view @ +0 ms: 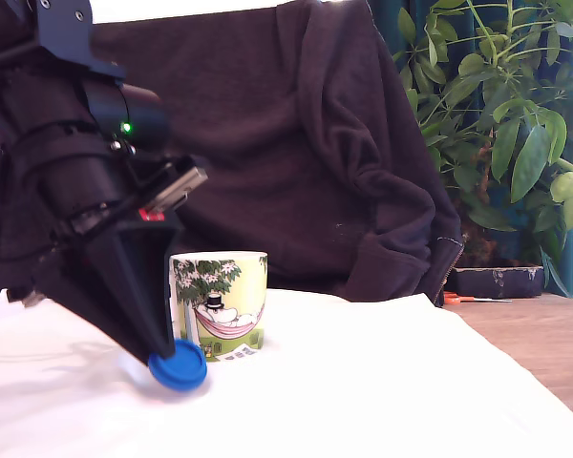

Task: Pick the blue coffee capsule and place it inside the green coffee cup

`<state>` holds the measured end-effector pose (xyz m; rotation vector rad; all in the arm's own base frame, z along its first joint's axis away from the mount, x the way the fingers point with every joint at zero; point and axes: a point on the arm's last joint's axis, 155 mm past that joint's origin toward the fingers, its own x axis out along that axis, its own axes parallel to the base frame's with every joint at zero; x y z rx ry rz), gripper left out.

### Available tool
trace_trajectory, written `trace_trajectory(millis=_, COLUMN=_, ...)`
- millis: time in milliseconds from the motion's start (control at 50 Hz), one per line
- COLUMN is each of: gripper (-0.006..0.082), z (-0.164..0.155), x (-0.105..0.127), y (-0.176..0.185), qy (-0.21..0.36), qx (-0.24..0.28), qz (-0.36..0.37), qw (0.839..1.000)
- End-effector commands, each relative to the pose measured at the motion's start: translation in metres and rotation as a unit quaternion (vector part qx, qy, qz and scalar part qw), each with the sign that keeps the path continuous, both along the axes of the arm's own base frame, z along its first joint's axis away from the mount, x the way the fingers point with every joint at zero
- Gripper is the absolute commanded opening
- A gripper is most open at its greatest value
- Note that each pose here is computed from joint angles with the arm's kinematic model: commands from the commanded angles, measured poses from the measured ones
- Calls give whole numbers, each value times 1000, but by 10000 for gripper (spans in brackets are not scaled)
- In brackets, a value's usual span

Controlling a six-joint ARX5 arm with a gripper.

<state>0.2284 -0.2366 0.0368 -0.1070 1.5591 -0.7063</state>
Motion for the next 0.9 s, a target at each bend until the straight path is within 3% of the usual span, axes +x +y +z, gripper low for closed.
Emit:
trace_trajectory(millis=0, gripper=-19, z=5, x=0, y=3, qy=-8, qx=-5, qz=2, qw=1000)
trace_trajectory(millis=400, gripper=-19, z=32, x=6, y=14, qy=-40, qx=-19, qz=15, qw=999)
trace_trajectory(millis=880, gripper=-19, z=69, x=58, y=3, qy=-159, qx=-81, qz=42, qw=983)
